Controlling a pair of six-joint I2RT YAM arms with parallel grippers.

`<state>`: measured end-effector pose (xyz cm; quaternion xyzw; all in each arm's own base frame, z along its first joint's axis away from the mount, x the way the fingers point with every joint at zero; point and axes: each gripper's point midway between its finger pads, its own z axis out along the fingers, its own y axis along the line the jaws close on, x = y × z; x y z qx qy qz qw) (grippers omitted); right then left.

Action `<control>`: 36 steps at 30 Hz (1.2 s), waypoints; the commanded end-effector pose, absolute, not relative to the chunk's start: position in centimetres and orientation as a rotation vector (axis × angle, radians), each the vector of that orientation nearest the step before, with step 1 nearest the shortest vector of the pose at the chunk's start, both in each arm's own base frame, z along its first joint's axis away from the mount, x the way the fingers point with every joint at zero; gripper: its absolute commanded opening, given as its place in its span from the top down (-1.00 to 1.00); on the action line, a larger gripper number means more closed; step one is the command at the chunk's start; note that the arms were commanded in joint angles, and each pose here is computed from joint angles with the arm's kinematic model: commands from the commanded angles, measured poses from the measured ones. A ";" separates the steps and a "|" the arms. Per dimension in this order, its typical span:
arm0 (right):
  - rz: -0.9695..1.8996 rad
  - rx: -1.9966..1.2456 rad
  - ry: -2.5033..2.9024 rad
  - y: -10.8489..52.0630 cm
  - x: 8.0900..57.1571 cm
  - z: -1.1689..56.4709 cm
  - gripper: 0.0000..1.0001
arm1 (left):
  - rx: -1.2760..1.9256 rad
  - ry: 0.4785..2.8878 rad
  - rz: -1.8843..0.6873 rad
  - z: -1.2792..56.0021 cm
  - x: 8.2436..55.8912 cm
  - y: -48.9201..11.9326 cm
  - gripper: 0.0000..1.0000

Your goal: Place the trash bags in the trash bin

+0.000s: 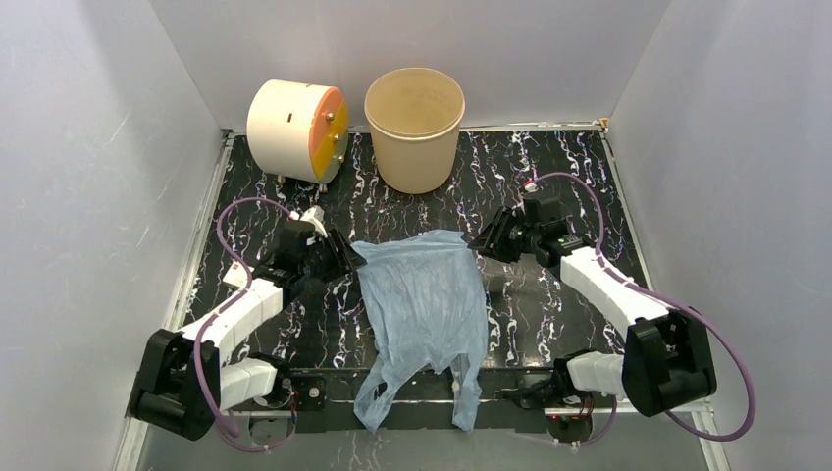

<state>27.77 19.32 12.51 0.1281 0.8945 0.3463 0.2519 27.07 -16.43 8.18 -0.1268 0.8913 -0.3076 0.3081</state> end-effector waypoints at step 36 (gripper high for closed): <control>1.575 0.348 2.490 22.7 24.1 10.0 0.91 | -0.363 2.269 -1.281 8.5 19.3 -18.9 -0.49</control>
